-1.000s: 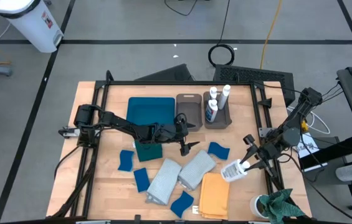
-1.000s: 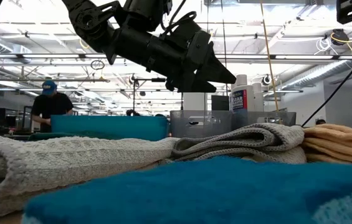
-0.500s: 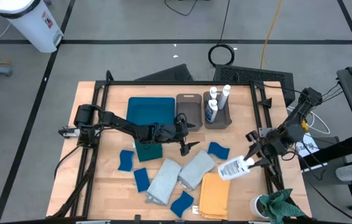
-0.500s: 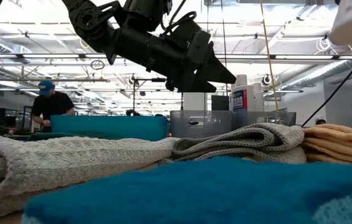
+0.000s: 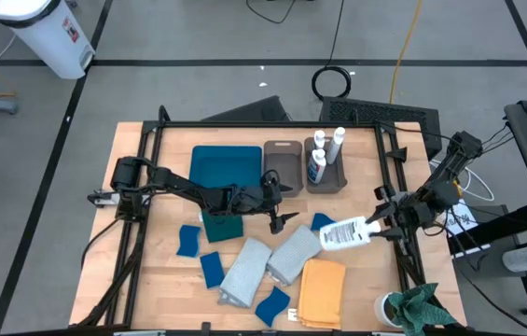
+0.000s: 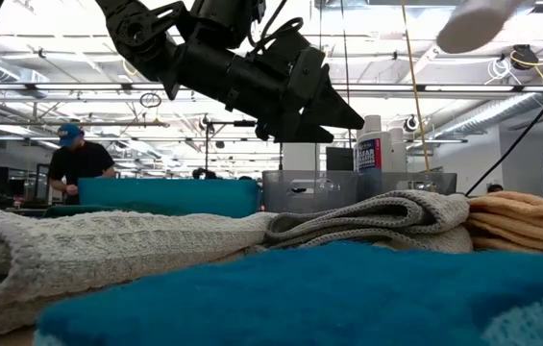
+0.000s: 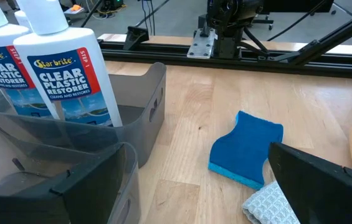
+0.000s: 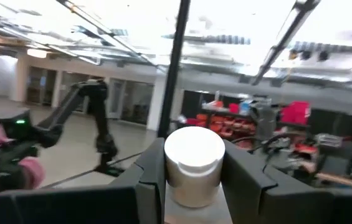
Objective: Pick & Place Kitchen Items
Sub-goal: Put the white plastic restorer bottle into the right black bin
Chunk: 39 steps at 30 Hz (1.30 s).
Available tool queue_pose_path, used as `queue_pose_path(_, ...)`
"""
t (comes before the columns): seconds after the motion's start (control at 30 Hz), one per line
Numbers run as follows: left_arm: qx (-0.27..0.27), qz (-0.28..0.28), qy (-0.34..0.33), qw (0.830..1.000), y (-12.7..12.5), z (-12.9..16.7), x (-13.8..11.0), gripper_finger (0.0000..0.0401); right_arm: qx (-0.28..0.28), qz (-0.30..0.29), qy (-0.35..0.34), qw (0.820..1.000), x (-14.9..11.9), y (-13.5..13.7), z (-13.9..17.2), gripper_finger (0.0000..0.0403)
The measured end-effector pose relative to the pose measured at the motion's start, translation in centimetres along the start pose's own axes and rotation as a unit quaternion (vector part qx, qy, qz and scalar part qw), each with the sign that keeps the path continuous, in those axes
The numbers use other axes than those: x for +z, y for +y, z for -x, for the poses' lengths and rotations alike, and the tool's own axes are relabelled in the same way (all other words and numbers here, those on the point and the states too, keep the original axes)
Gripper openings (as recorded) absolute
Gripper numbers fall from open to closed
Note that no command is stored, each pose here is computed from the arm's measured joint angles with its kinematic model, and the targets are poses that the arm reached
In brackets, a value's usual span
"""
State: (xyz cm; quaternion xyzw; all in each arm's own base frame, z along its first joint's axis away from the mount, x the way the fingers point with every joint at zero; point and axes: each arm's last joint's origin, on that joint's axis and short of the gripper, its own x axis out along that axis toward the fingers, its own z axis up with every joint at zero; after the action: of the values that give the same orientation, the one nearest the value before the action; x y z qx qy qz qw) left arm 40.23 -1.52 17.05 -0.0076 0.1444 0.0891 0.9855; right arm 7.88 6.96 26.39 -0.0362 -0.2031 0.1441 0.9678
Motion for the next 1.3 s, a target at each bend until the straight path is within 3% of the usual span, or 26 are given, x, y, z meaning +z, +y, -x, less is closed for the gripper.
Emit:
queue_pose_path(0.4,-0.008,0.000,0.000,1.000,0.0,0.0,0.0,0.0397,-0.115,0.066,-0.008,0.991,1.0,-1.0,0.1,0.0093)
queue_pose_path(0.77,-0.008,0.000,0.000,1.000,0.0,0.0,0.0,0.0397,-0.223,0.131,0.024,0.966,1.7,-2.0,0.5,0.0093)
queue_pose_path(1.3,-0.007,0.000,0.000,1.000,0.0,0.0,0.0,0.0397,-0.266,0.183,-0.005,0.946,3.0,-2.8,1.0,0.0093)
